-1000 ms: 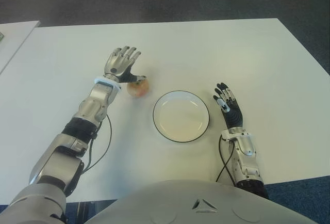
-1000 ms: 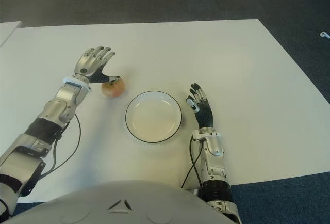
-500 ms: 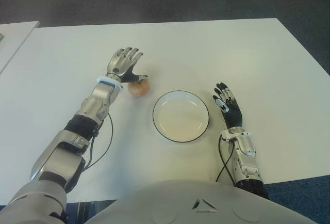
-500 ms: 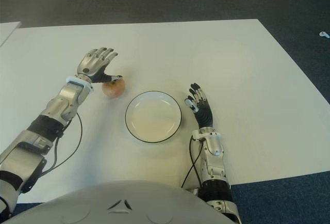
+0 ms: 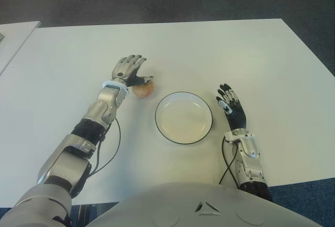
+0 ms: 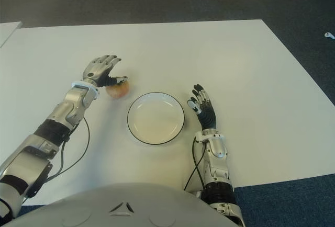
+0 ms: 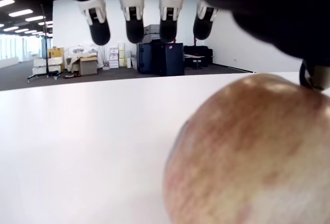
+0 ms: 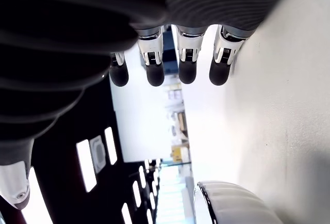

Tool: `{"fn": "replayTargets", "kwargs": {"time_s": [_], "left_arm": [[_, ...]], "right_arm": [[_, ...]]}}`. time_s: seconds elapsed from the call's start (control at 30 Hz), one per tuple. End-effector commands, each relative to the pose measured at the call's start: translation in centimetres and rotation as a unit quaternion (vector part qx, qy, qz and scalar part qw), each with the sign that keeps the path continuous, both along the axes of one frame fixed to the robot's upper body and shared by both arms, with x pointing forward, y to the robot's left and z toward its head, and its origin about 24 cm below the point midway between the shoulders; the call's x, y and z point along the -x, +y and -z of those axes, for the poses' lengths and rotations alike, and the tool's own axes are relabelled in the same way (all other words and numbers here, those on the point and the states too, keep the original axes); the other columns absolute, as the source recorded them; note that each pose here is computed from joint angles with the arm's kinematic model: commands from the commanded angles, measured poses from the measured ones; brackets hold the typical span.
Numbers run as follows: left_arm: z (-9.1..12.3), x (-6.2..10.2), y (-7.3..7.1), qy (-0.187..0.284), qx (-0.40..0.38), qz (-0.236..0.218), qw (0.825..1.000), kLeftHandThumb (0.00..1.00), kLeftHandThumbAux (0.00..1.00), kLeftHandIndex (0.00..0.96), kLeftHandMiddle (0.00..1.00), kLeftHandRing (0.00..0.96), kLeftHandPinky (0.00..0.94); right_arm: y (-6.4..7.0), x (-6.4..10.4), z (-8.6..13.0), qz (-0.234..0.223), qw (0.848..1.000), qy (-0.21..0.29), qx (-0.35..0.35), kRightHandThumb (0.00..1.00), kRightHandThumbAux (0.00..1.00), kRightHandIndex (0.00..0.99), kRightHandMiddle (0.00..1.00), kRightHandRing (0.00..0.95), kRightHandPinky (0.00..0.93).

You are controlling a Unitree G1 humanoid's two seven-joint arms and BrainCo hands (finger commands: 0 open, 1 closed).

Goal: Put the apples into the plate.

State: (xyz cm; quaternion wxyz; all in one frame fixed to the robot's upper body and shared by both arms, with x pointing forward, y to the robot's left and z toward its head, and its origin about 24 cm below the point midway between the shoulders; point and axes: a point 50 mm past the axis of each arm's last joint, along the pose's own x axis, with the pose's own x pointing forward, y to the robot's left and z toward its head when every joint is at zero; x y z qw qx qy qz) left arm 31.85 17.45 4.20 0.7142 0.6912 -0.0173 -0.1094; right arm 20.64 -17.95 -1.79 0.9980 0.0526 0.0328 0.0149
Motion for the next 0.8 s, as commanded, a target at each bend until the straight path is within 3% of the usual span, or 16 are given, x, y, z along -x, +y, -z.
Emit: {"fn": "replayTargets", "kwargs": {"time_s": [0.03,0.6,0.8], "left_arm": [[1.6,0.9,-0.1,0.044,0.012,-0.009,0.999,0.161,0.255,0.000,0.000,0.000,0.000],[1.9,1.5,-0.6,0.081,0.065,-0.026,0.994,0.104,0.239,0.000,0.000,0.000,0.000],[3.0,2.2,-0.8,0.101,0.086,-0.032,0.991,0.110,0.235,0.000,0.000,0.000,0.000]], "right_arm": [[-0.2,1.7,2.7,0.007,0.997,0.082,-0.007,0.125,0.575,0.000,0.000,0.000,0.000],[-0.4,1.6,2.7,0.007,0.997,0.078,-0.001,0.117,0.589,0.000,0.000,0.000,0.000],[-0.4,1.7,2.7,0.008,0.997,0.079,0.004,0.116,0.589,0.000,0.000,0.000,0.000]]}}
